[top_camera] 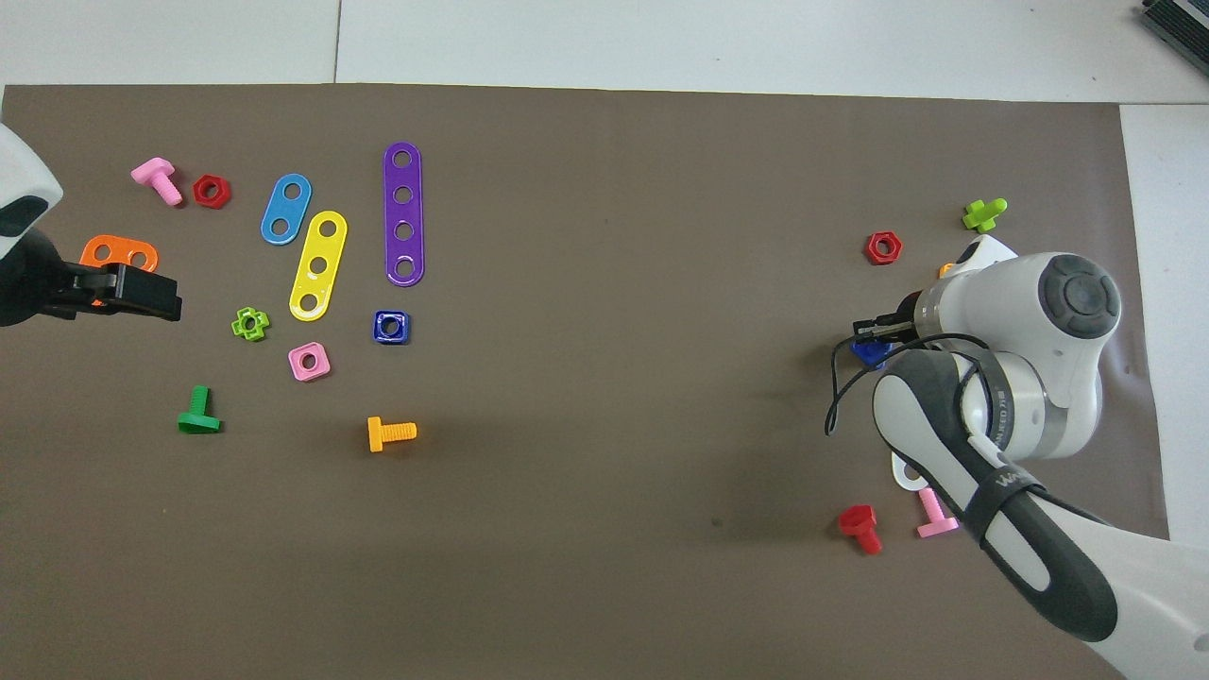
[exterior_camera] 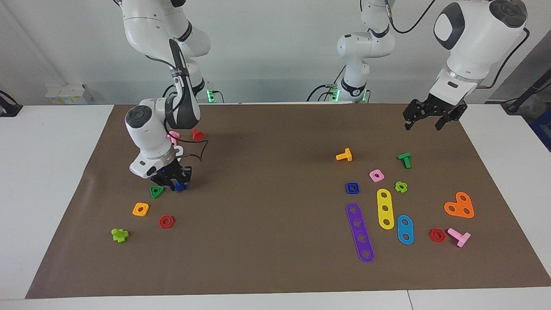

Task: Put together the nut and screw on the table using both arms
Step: 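Lower the right gripper over the blue bolt, then close the right gripper on the blue bolt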

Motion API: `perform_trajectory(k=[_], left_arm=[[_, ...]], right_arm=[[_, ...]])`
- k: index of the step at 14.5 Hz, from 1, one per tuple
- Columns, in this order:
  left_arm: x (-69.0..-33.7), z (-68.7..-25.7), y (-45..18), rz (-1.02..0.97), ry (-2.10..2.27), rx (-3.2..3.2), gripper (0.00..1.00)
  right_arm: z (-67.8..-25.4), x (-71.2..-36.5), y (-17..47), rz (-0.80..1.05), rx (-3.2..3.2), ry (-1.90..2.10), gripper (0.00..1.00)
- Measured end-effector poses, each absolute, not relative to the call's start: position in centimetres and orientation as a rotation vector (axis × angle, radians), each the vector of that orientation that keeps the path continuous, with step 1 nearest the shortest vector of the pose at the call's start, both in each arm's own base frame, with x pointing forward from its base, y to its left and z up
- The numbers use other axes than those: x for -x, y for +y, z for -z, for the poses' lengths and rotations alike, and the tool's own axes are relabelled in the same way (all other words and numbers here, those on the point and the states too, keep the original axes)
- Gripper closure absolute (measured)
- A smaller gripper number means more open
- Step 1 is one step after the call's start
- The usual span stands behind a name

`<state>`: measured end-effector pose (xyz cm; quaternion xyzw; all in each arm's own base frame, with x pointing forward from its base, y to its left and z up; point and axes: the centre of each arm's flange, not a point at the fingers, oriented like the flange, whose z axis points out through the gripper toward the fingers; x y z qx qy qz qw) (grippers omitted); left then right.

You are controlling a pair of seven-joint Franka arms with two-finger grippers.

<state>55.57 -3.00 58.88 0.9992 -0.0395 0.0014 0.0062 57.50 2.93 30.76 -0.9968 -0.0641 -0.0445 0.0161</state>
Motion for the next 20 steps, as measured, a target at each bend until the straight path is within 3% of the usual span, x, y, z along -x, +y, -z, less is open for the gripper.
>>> perform_trajectory(k=[3,4,7,9,15,17,18,20], left_arm=[[-55.6,-58.9,-3.0,-0.004,-0.124,-3.127,0.0],[-55.6,-58.9,-3.0,-0.004,-0.124,-3.127,0.0],[-55.6,-58.9,-3.0,-0.004,-0.124,-3.127,0.0],[-55.6,-58.9,-3.0,-0.004,-0.124,-3.127,0.0],[-55.6,-58.9,-3.0,-0.004,-0.124,-3.127,0.0],[-55.6,-58.9,-3.0,-0.004,-0.124,-3.127,0.0],[-55.6,-58.9,-3.0,-0.004,-0.124,-3.127,0.0],[-55.6,-58.9,-3.0,-0.004,-0.124,-3.127,0.0]], right_arm=[[-30.8,-57.5,2.9,0.138,3.1,-0.2,0.59],[-30.8,-57.5,3.0,0.138,3.1,-0.2,0.63],[-30.7,-57.4,3.7,0.135,3.098,-0.221,0.96],[-30.7,-57.4,4.1,0.135,3.096,-0.231,0.99],[-32.0,-58.1,4.3,0.13,3.094,-0.234,0.99],[-32.0,-58.2,4.3,0.129,3.093,-0.23,0.94],[-32.0,-58.1,4.3,0.125,3.093,-0.227,0.88],[-31.5,-57.8,4.2,0.103,3.093,-0.226,0.67]])
